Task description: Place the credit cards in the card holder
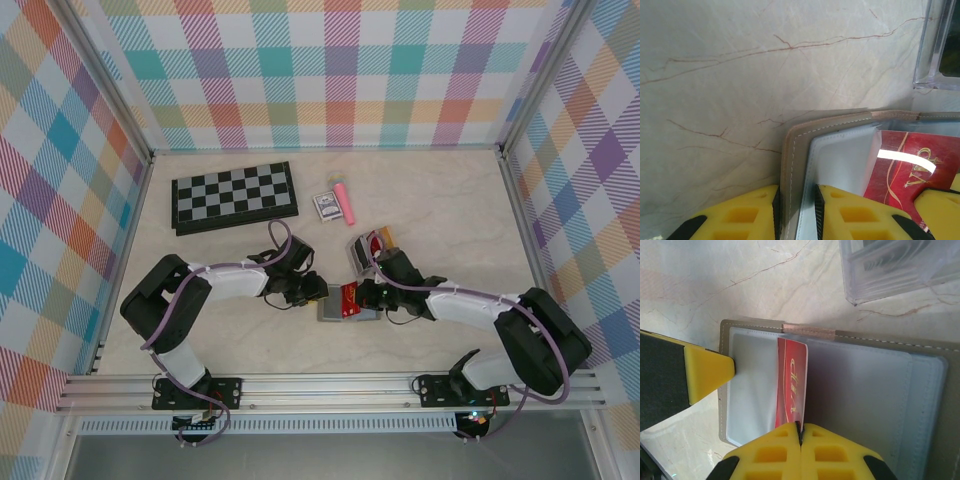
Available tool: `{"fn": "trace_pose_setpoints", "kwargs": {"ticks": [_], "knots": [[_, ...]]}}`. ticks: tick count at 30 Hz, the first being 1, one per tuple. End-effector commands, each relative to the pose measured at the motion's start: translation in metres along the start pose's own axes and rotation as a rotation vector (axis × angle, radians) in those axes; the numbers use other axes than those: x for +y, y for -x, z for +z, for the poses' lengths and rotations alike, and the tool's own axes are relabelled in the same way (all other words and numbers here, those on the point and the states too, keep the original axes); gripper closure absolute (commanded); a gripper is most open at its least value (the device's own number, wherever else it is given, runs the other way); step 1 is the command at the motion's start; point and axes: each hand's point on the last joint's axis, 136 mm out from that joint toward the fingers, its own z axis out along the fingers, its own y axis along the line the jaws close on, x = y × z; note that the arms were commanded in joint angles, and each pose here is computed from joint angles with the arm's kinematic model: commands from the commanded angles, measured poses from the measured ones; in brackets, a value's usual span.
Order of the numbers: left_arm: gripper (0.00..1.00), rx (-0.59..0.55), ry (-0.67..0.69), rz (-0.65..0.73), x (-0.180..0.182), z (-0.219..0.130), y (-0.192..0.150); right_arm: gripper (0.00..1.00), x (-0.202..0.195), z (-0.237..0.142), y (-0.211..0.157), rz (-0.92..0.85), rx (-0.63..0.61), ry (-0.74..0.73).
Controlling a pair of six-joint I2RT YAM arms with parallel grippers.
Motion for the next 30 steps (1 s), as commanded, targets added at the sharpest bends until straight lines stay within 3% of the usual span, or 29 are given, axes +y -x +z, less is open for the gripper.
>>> {"fn": "trace_pose_setpoints", "kwargs": {"ticks": [1,9,20,30], "knots": [[0.75,0.028,0.004,0.000,0.002,0.009,-0.008,0.94,-0.012,0.007,-0.013,-0.015,0.054,-0.042],[0.75,0.027,0.001,-0.001,0.000,0.009,-0.006,0.94,-0.001,0.016,-0.009,0.046,0.052,0.011],[0.76,0.027,0.009,-0.004,0.003,0.010,-0.007,0.94,-0.028,-0.002,-0.010,0.043,0.040,-0.162],[0.77,0.029,0.011,-0.003,0.003,0.010,-0.007,0.94,-0.004,0.003,-0.009,0.008,0.068,-0.046]]}}
